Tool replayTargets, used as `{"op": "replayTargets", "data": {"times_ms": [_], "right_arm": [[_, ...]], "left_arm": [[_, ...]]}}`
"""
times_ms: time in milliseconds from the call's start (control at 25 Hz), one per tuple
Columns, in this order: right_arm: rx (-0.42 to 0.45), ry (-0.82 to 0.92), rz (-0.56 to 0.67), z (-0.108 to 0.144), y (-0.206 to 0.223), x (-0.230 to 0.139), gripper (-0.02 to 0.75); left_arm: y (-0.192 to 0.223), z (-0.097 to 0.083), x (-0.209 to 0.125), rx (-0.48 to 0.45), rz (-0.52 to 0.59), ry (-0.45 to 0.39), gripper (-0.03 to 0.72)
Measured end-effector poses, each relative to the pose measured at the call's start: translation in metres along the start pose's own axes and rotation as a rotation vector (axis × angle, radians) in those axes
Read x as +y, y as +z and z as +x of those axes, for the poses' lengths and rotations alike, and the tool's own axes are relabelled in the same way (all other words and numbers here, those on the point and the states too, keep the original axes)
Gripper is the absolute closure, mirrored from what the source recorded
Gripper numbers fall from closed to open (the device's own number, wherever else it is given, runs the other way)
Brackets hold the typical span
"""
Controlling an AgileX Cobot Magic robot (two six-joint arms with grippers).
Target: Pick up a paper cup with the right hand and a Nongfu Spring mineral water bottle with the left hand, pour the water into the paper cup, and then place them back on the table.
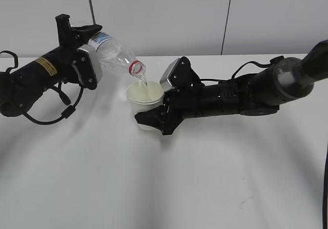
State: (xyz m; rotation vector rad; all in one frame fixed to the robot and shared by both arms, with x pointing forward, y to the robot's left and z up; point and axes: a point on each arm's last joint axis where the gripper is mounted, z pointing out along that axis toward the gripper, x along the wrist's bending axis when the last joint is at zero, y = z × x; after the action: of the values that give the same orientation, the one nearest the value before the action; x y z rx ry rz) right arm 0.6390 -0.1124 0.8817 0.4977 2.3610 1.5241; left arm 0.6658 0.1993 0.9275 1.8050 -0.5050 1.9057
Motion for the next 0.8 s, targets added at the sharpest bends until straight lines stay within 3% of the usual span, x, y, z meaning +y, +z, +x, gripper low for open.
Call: {"op": "replayTargets", "data": {"times_ms": [800], "right_arm": [[0.001,-0.001,0.001,0.0001,0.0000,-0.0001,0.216]], "left_arm": [[0.0000,0.0006,0.0002,0.006,-0.002,0.007,0.314]]}}
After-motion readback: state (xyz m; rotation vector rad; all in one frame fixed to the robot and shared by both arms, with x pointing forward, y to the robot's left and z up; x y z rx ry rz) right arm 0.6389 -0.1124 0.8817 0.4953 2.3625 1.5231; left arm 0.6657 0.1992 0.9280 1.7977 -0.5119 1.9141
